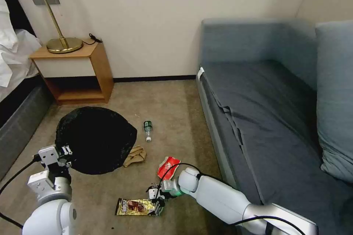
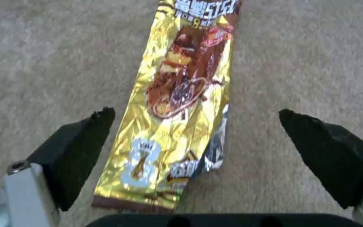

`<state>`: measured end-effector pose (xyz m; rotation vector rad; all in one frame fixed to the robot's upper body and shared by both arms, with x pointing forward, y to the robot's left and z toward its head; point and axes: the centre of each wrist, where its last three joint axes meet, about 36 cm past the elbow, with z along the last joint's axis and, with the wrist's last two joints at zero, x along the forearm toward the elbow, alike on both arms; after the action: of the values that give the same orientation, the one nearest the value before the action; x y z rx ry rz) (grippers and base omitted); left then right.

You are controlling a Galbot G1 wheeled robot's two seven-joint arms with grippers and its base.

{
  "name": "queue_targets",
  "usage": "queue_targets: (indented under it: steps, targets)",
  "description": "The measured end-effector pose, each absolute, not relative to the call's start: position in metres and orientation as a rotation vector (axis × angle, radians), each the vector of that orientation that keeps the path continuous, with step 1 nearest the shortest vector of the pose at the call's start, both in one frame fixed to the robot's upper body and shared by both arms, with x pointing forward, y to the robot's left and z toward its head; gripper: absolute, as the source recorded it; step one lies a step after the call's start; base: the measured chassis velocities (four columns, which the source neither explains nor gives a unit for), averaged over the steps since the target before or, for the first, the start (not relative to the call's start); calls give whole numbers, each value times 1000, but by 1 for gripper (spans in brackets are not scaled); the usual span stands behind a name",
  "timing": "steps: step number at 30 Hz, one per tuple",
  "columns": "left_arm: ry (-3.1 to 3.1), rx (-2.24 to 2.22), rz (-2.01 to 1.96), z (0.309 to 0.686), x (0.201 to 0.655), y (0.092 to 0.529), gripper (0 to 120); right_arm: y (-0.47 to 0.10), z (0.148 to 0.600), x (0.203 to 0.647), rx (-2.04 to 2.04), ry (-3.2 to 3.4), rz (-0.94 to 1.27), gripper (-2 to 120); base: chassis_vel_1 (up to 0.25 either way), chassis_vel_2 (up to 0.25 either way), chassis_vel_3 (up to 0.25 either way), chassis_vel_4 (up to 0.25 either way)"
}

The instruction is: Pick up the trash bin, then pick up the garbage on the floor and place it into the trash bin.

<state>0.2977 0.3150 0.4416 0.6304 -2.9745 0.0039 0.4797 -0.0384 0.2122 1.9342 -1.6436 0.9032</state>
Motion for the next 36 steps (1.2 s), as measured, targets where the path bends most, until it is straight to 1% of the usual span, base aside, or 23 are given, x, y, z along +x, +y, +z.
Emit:
queue_targets:
  steps: [9,36]
  targets:
    - [-2965,630,2,439,299,314,4,-35,199,474,1913,-1642,901,100,0,0,0,0]
    - [-2962,633,14,437,309,315,4,-35,184,463,1890,-1668,869,100,0,0,0,0]
